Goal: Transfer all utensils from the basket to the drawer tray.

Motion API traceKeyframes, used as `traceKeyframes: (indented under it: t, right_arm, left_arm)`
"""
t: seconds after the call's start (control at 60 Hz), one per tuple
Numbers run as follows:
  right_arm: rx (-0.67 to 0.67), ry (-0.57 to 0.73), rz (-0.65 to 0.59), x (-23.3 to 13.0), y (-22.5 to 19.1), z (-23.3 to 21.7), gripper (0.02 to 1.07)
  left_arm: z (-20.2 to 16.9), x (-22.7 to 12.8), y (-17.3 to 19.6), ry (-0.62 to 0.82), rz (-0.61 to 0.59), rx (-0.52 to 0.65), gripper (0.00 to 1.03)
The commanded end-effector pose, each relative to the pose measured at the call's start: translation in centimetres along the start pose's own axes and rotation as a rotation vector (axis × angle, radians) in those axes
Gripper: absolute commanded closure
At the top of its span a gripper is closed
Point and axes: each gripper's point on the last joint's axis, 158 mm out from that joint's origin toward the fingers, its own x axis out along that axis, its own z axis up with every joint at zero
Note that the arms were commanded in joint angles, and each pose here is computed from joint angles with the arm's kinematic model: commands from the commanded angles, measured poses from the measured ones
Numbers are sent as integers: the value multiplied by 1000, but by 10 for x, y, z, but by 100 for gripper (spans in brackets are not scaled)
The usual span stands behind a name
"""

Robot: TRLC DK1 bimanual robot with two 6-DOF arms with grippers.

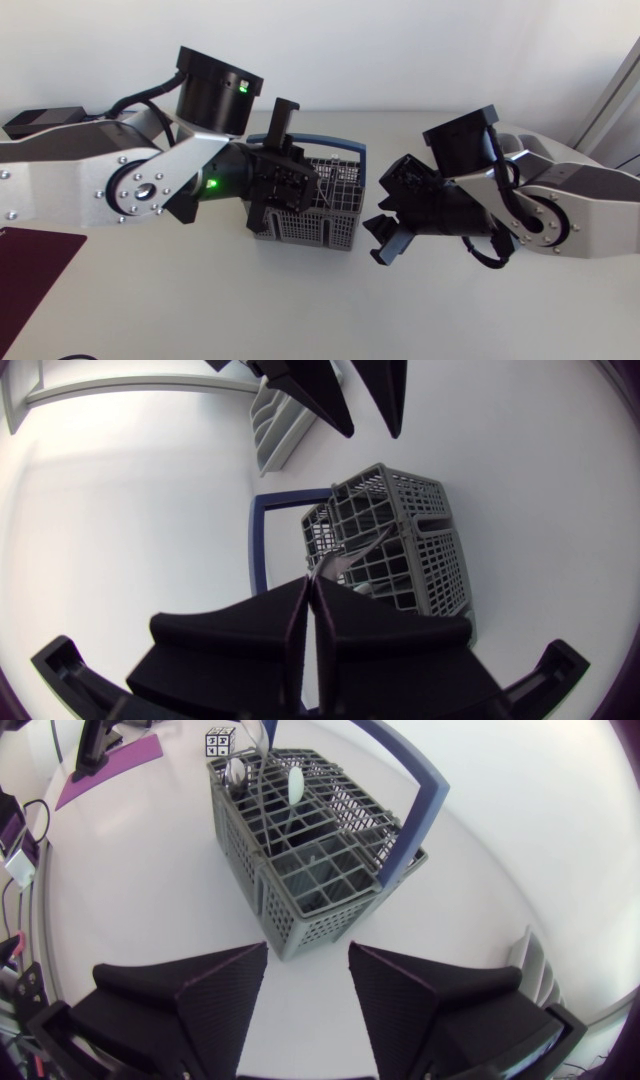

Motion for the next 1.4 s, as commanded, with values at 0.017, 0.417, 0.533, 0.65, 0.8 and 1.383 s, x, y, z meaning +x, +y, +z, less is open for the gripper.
traceKeyframes:
  t: [0.017, 0.417, 0.533, 0.65, 0.8, 1.383]
  right_arm:
    - [-6, 34, 18, 6, 10, -15, 46]
    - [-21, 52, 31, 11, 21, -16, 46]
    - [-19, 58, 38, 13, 25, -17, 46]
    - [-21, 69, 45, 16, 28, -20, 46]
    - [-24, 73, 48, 21, 29, -20, 46]
    - [-16, 67, 59, 21, 25, -20, 46]
  left_arm:
    - [-5, -14, 7, 20, 41, 22, 100]
    - [-2, -20, 13, 36, 69, 99, 100]
    - [1, -18, 18, 33, 77, 126, 100]
    - [6, -16, 17, 26, 76, 204, 100]
    - [19, -12, 18, 4, 110, 275, 100]
    - [66, -16, 33, -110, 164, 365, 100]
